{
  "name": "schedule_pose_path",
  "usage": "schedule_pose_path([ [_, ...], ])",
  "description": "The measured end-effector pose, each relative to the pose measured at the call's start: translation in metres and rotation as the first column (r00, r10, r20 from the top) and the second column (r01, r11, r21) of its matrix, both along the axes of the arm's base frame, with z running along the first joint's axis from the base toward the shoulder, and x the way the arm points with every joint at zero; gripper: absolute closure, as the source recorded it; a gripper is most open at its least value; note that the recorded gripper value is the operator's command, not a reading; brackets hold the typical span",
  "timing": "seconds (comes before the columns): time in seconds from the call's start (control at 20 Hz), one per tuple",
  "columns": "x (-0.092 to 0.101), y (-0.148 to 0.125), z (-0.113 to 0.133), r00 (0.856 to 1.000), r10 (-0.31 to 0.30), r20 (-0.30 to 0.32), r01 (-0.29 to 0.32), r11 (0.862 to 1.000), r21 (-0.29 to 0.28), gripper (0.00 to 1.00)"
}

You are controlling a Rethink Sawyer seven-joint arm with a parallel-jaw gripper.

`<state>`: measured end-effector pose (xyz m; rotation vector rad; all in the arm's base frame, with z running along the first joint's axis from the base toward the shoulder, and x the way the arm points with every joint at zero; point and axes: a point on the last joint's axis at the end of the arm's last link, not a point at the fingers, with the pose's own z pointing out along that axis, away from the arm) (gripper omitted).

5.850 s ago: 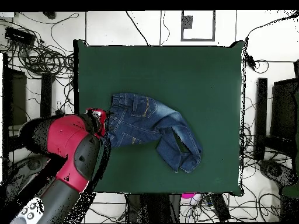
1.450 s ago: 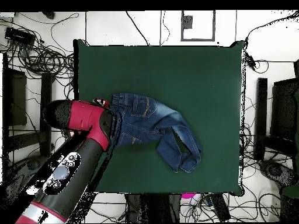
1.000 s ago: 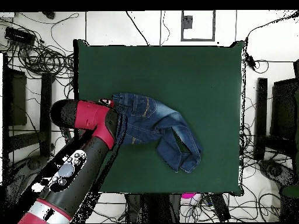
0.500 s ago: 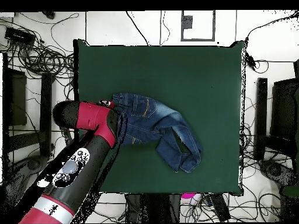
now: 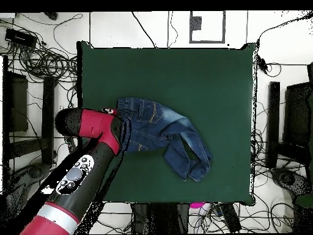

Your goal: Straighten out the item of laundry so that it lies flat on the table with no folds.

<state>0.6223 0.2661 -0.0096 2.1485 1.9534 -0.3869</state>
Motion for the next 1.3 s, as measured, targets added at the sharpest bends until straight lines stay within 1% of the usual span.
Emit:
schedule_pose_path([
  [0.4,-0.01,0.002,-0.001,1.0,-0.017,-0.018,0.017,1.0,0.023,0.0],
  [0.8,-0.016,-0.007,-0.006,0.999,-0.026,-0.031,0.027,1.0,0.015,0.0],
  [0.95,-0.016,-0.009,-0.01,0.999,-0.024,-0.028,0.024,1.0,0.01,0.0],
  [1.15,-0.014,-0.01,-0.014,1.0,-0.014,-0.005,0.014,1.0,0.003,0.0],
  [1.3,-0.009,-0.01,-0.013,1.0,-0.003,0.026,0.003,1.0,0.003,0.0],
])
